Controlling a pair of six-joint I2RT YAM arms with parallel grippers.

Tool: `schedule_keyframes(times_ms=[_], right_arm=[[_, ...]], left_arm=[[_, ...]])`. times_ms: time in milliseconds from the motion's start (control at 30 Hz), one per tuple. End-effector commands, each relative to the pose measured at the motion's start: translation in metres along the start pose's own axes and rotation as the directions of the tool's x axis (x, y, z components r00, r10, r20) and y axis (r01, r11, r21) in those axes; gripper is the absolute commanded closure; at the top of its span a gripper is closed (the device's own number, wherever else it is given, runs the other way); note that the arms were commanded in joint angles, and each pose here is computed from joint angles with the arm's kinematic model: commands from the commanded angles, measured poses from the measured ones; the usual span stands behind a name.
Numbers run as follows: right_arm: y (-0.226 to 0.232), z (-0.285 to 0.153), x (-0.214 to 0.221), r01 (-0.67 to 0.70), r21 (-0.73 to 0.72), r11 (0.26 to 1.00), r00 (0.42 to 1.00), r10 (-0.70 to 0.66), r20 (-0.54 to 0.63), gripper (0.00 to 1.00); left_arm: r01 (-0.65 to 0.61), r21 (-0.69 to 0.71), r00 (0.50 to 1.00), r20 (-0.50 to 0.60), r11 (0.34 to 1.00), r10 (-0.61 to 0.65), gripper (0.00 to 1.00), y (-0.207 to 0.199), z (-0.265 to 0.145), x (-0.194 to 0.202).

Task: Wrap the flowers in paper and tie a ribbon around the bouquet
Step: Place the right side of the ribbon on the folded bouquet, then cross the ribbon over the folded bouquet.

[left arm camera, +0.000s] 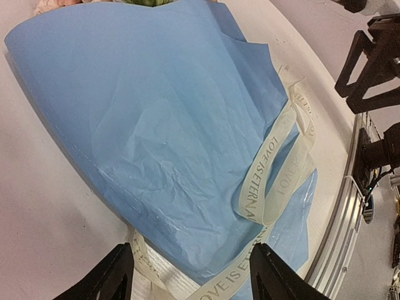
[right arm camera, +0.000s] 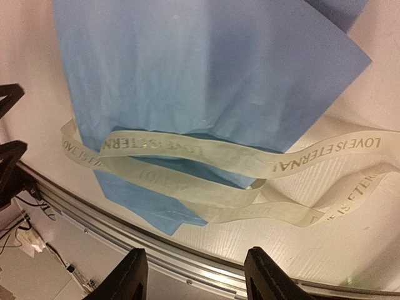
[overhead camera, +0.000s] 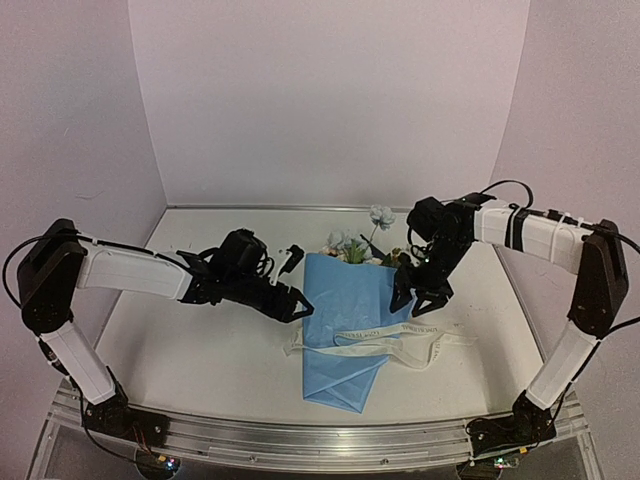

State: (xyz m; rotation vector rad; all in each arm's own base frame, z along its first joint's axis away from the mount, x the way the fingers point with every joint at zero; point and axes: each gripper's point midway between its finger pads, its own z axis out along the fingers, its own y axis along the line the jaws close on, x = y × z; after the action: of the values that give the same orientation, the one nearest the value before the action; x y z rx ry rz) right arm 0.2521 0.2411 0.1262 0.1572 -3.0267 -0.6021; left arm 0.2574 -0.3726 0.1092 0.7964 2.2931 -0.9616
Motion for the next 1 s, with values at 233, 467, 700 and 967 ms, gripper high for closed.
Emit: schedule_keyframes(times_ms=[233,467,700,967], right_arm=[[-0.046,0.043,-0.011,-0.202,0.049,0.978,0.978,0.199,0.065,0.43],[-0.056,0.070,-0.026,-0.294,0.022,0.956,0.951,0.290,0.109,0.44],[-0.066,0.076,-0.031,-0.340,0.004,0.940,0.930,0.336,0.150,0.63],[-0.058,0.066,-0.035,-0.338,-0.038,0.940,0.924,0.339,0.174,0.88]], left_arm=[[-0.017,0.006,1.000,-0.024,1.000,0.017,0.35,-0.004,-0.007,0.004],[-0.009,0.002,0.999,-0.047,1.000,0.009,0.35,-0.003,-0.008,0.010],[-0.004,-0.009,0.998,-0.063,1.000,0.004,0.36,-0.002,-0.010,0.014],[-0.056,0.006,0.991,-0.125,0.998,0.056,0.39,-0.009,-0.003,0.023]])
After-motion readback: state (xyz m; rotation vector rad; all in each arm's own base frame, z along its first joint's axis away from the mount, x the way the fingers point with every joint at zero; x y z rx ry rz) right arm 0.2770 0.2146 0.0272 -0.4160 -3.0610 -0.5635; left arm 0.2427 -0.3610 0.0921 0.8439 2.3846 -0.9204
